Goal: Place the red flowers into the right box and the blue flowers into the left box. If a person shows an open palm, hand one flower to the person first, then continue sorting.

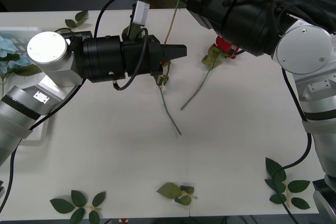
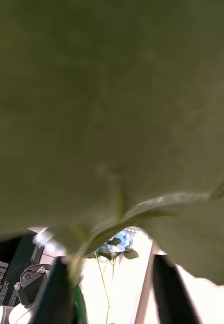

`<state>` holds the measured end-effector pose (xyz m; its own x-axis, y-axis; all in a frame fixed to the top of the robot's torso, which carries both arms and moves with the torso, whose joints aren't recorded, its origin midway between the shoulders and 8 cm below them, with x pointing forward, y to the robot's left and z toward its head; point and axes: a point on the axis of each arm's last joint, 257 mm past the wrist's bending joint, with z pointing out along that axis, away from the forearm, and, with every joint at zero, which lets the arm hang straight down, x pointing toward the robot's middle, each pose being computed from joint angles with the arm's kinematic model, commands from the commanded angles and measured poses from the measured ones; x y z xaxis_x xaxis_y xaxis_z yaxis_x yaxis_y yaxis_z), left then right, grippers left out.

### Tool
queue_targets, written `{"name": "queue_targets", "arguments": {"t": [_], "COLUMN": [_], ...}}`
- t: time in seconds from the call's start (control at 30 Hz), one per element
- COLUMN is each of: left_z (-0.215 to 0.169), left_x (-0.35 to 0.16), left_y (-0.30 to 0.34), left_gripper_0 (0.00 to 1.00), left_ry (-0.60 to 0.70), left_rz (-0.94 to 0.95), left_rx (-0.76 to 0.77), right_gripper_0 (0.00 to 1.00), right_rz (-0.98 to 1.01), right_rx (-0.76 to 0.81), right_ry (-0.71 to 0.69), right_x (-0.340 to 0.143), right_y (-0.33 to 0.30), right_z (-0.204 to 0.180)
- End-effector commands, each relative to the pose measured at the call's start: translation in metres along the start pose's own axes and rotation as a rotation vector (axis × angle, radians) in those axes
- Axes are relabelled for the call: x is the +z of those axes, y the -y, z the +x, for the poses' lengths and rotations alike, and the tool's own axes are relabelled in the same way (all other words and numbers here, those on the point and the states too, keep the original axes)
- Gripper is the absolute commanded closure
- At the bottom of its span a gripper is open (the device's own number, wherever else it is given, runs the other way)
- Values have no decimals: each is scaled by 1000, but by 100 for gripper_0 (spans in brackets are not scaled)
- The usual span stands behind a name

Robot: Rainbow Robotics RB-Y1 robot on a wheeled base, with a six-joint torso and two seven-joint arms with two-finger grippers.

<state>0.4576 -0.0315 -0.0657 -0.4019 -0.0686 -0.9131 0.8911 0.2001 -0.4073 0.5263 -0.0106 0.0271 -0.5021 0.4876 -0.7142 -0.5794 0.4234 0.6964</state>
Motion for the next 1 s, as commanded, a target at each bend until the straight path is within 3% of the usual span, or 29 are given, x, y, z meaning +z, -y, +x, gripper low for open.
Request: {"name": "queue_targets", "arguments": {"t": [0.03, 0.23, 0.53, 0.8, 1.0], "left_z": [-20, -18, 15, 46, 49], "left_x": [8, -9, -89, -232, -360], "left_y": [13, 3, -53, -95, -92], "left_gripper_0": [100, 100, 100, 100, 100], "left_ry": [18, -12, -201, -464, -634], "left_rz": [29, -1, -200, -477, -689], "left_rx": [6, 5, 4, -89, -263], "right_gripper_0": [26, 26, 26, 27, 26], "right_rz": [-14, 11, 159, 518, 708], "right_rx": [-48, -33, 19, -50, -145], "right_ry": [17, -78, -247, -315, -295], "right_x": [-3, -30, -144, -208, -182], "right_y": [-9, 3, 58, 164, 222], "right_z": [-10, -14, -30, -8, 21]}}
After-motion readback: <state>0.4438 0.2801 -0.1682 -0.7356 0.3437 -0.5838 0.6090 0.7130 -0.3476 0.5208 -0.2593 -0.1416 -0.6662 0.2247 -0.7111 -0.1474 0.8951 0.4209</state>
